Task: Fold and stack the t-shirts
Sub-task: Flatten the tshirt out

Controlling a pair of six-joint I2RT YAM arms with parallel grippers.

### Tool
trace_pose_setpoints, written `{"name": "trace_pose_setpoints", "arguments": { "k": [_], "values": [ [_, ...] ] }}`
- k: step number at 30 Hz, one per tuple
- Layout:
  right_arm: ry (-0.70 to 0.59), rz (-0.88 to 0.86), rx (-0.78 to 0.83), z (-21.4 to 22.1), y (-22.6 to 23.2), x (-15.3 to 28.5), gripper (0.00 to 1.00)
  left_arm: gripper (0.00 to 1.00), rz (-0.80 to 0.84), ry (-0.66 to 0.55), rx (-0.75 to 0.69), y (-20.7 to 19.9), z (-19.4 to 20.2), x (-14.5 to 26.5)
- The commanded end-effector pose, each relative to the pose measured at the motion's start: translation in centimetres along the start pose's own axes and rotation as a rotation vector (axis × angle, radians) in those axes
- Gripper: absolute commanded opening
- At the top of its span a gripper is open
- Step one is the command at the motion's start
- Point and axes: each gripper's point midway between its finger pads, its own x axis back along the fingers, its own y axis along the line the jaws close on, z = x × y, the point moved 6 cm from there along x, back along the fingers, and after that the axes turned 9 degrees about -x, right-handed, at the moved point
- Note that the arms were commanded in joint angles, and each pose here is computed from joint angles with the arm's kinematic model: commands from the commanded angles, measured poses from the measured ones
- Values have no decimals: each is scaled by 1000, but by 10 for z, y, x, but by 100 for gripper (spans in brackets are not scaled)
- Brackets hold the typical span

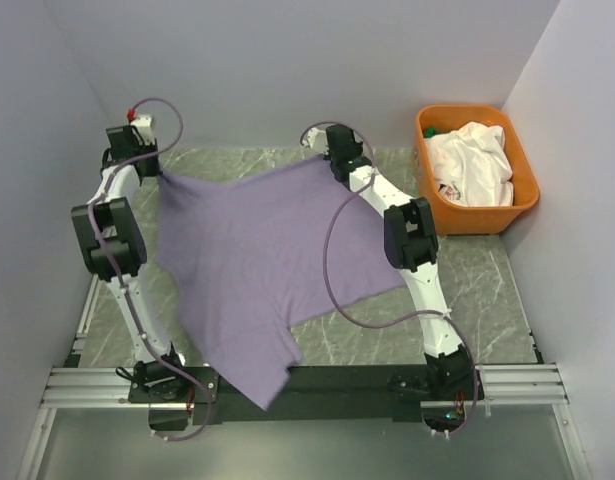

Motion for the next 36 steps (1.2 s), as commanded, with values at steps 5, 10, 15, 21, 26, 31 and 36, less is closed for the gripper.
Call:
{"name": "trace_pose_setpoints", "arguments": {
  "k": [5,10,15,21,26,31,36],
  "values": [
    [5,232,-6,1,-30,-28,53,40,-6,-125,39,23,-53,-60],
    [18,220,-95,2,-62,6,79,84,-95,-248,41,36,-93,-35],
    [40,30,-190,7,-68,50,81,80,-49,-191,54,25,-85,10],
    [142,-375,-193,31,-28,98,73,61,117,-19,63,-9,-43,54],
    [246,-610,-234,49,9,120,57,43,193,113,87,-23,-7,50],
    [314,-745,-280,57,38,123,49,40,236,213,120,-30,20,31],
    [386,-817,-308,73,60,121,47,37,196,300,131,-27,47,17]
  ]
}}
